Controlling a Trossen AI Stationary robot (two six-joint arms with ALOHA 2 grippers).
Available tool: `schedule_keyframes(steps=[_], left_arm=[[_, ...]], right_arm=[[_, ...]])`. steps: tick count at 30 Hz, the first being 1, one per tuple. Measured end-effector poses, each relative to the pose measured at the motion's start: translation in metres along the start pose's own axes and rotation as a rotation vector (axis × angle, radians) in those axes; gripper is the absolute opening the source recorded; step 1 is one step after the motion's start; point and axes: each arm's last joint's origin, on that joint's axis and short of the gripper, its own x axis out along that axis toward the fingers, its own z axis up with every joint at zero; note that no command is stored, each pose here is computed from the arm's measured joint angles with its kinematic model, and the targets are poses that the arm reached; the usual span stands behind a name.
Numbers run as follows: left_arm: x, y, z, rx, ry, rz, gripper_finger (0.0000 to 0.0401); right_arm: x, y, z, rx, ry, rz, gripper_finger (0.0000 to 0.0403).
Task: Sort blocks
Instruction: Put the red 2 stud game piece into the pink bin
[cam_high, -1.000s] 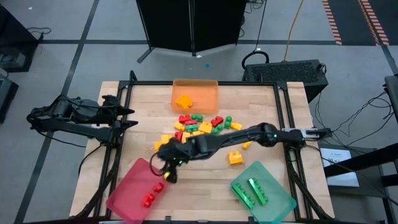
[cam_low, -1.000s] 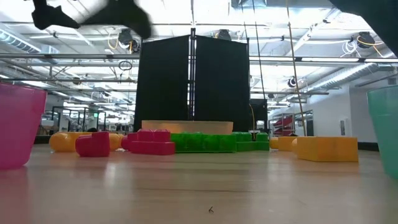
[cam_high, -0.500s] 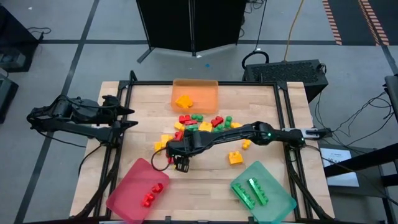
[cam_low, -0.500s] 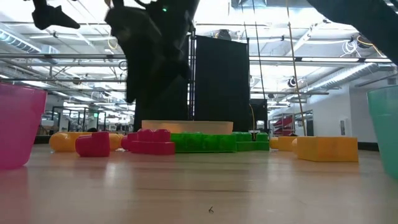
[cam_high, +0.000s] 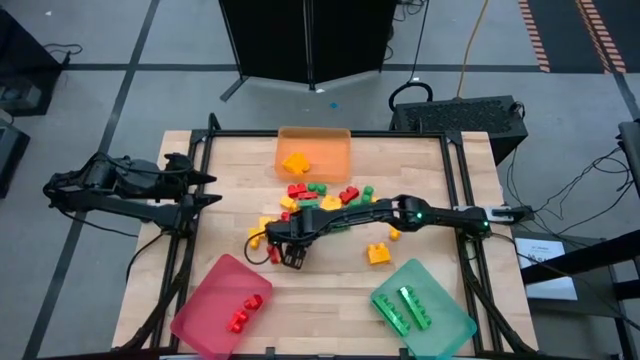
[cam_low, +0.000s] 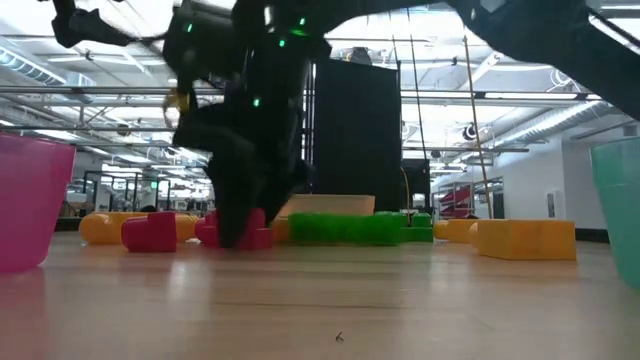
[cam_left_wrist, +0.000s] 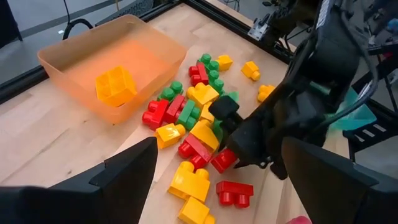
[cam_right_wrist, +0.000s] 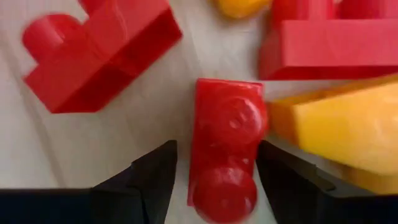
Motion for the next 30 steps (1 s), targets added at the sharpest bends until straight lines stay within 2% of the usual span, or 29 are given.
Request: schedule_keyframes(steps=[5,9,10,18,23,26,30], left_arm=[[0.000,0.000,0.000,0.002,0.004,0.002,0.0345],[0.000,0.001,-0.001,0.006,0.008,0.005,0.0345],[0.000,0.001,-0.001,0.008,0.011,0.007,0.0345],[0.000,0.001,-0.001,0.009,0.012,0.008,0.0345],[0.000,0.001,-0.001,0.009,0.013,0.008,0.0345],[0.000,0.001,-0.001,0.009,0.013,0.008,0.0345],[0.000,0.001,-0.001,0.009,0.013,0.009,0.0345]], right_arm=[[0.003,-0.001,-0.001,0.001,0.010,-0.011,0.0184],[0.004,-0.001,-0.002,0.014,0.015,-0.017,0.0118],[0.003,-0.001,-0.002,0.023,0.016,-0.017,0.0112],[-0.013,0.012,-0.002,0.038,-0.030,0.022,0.0112],[-0.059,0.029,0.004,0.025,-0.190,0.109,0.0112],[-0.074,0.043,0.008,-0.006,-0.310,0.180,0.0112],[-0.096,0.076,0.018,-0.146,-0.549,0.402,0.0112]])
